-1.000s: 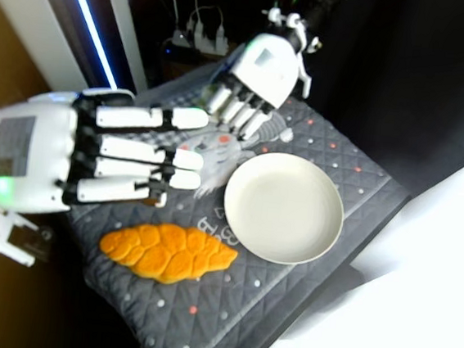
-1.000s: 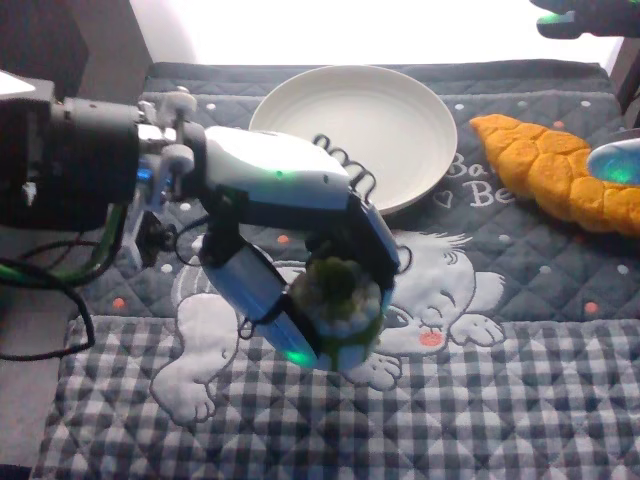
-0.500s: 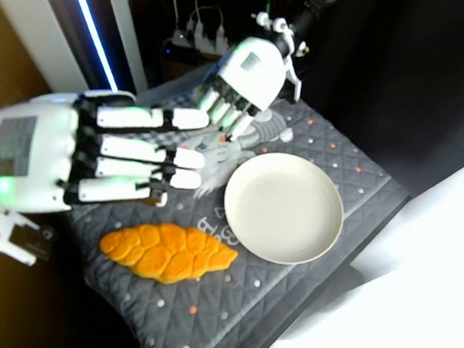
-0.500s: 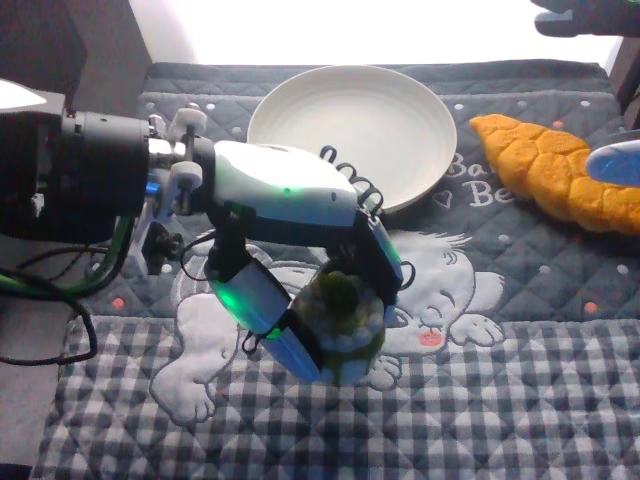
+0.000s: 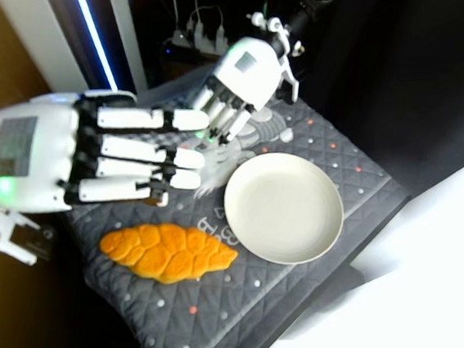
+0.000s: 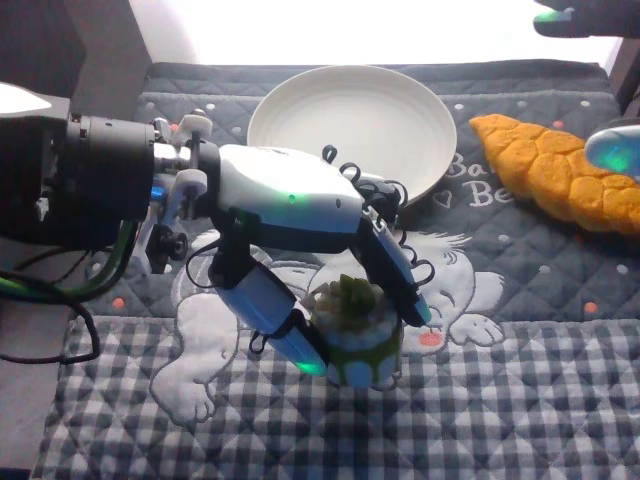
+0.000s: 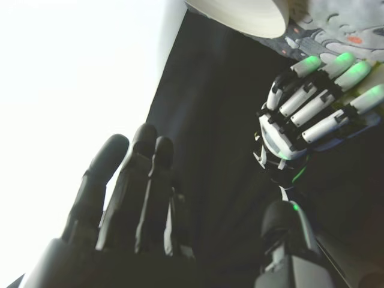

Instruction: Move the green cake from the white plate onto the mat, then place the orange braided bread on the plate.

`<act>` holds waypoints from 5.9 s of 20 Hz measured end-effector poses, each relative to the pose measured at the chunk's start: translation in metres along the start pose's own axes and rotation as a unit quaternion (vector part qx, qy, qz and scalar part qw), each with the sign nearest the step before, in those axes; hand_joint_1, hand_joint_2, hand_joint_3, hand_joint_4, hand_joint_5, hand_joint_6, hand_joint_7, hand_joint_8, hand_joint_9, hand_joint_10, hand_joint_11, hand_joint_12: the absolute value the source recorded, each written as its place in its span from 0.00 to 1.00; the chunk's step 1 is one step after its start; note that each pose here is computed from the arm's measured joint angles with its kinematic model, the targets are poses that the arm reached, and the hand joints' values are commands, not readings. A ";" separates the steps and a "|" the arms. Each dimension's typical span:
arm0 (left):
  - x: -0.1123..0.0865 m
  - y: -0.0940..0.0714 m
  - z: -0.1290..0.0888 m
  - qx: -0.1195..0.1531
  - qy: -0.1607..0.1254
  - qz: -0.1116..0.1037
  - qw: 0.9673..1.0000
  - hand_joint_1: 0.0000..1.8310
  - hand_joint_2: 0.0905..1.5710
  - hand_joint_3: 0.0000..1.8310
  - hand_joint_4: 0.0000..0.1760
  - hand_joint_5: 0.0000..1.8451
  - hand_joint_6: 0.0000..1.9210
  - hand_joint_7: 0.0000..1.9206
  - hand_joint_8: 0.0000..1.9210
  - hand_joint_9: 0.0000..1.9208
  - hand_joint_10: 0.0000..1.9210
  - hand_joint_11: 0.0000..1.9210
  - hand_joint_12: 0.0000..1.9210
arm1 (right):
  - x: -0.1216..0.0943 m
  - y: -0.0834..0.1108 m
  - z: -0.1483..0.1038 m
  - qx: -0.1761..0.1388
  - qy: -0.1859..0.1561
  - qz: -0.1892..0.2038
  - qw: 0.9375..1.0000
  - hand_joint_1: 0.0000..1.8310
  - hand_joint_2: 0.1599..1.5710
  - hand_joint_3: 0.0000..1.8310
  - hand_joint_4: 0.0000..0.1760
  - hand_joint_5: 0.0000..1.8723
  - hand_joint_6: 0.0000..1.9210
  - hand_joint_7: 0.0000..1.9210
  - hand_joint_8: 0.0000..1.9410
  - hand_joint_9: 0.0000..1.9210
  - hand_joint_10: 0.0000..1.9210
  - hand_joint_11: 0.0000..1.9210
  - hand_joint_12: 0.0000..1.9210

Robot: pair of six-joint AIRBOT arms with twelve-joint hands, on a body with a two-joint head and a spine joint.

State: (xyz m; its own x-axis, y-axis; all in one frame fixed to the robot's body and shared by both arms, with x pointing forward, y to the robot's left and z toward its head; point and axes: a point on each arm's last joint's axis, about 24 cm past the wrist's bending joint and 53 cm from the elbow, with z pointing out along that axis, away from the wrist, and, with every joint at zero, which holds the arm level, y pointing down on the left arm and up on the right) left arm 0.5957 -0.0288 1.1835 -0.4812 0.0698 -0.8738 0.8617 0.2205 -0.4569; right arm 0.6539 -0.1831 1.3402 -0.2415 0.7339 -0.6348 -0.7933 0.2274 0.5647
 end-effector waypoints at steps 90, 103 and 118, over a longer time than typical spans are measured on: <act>-0.095 0.031 -0.234 -0.185 -0.310 -0.002 0.933 0.43 0.56 0.00 0.27 0.14 0.00 0.13 0.00 0.08 0.00 0.00 0.11 | 0.019 -0.130 -0.003 0.188 0.033 0.063 0.980 0.70 0.66 0.00 0.00 0.48 0.49 0.60 0.44 0.80 0.00 0.57 0.63; -0.091 0.033 -0.225 -0.183 -0.305 0.002 0.934 0.43 0.56 0.00 0.27 0.14 0.00 0.13 0.00 0.08 0.00 0.00 0.11 | -0.013 -0.079 -0.001 0.111 -0.009 0.024 0.994 0.70 0.67 0.00 0.00 0.44 0.57 0.61 0.41 0.78 0.00 0.64 0.38; -0.084 0.033 -0.204 -0.159 -0.305 -0.006 0.939 0.31 0.56 0.00 0.97 0.07 0.00 0.13 0.00 0.15 0.00 0.12 0.23 | -0.012 -0.034 0.120 0.046 -0.014 -0.039 0.998 0.52 0.89 0.00 0.00 0.25 0.89 0.46 1.00 0.62 1.00 0.62 1.00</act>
State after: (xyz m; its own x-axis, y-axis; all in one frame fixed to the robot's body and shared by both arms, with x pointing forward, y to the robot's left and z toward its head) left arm 0.6318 0.1707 1.2762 -0.2256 -0.4835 -0.8458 0.7189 0.5033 -0.4794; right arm 0.7508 -0.1232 1.3916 -0.1637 0.7293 -0.6643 -0.7541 0.3416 0.5609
